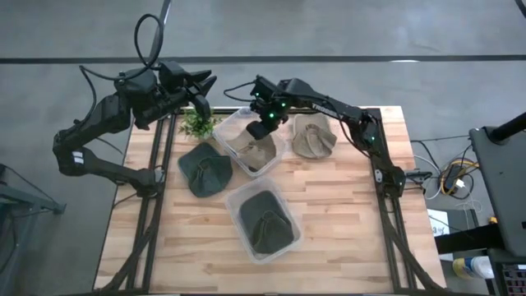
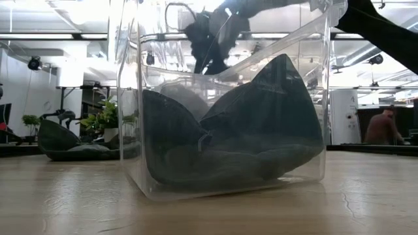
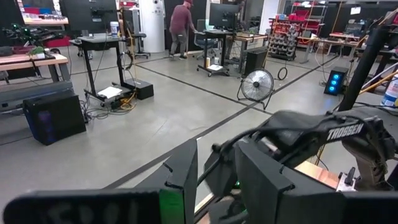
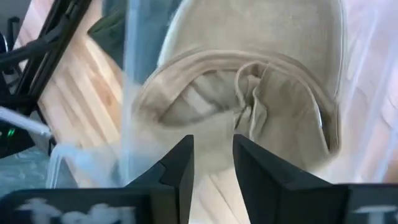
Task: Pick & Place hat
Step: Put the brown cap into the top transparent bin
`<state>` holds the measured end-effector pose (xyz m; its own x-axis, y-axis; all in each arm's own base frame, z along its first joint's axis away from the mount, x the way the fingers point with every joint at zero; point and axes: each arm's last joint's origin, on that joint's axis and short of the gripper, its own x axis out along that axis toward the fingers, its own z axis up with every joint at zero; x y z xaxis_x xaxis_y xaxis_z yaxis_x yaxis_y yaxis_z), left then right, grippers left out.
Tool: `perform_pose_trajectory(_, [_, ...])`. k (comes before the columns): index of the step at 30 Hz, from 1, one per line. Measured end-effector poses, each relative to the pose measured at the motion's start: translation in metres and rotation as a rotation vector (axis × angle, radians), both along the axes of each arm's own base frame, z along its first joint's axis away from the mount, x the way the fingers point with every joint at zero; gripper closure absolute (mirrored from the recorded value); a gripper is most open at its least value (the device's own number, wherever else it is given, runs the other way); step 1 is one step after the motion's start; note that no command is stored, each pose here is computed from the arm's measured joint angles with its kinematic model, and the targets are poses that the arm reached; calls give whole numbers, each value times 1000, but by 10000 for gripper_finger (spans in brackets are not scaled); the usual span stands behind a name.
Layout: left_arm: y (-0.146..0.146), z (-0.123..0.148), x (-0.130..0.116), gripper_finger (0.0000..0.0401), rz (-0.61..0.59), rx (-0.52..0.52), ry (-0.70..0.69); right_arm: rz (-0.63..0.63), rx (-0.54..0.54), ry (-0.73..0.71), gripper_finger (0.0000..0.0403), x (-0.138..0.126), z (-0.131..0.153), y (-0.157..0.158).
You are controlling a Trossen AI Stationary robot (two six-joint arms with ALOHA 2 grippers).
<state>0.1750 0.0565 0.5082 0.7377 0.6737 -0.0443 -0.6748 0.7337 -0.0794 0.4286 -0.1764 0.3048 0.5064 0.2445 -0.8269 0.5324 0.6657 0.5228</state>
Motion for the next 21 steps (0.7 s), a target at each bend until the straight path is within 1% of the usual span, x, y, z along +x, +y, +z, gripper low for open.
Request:
perform_pose_trajectory(3, [0, 0, 0, 298, 0, 0, 0, 23, -11, 5, 292, -12, 15, 6])
perform_pose_trajectory(6, [0, 0, 0, 298, 0, 0, 0, 7, -37, 59, 294, -29, 31, 11])
perform_pose_trajectory(8, [0, 0, 0, 298, 0, 0, 3, -11, -89, 117, 293, -42, 43, 16])
perform_pose_trajectory(12, [0, -1, 0, 298, 0, -2, 8, -68, -257, 248, 293, -69, 65, 27])
perform_pose_trajectory(14, [0, -3, 1, 298, 0, -3, 14, -101, -315, 227, 293, -80, 79, 29])
perform_pose_trajectory(17, [0, -5, 3, 298, -7, -5, 22, -175, -352, 197, 285, -100, 100, 33])
perform_pose_trajectory(21, [0, -5, 3, 298, -14, -6, 22, -255, -410, 198, 259, -127, 117, 37])
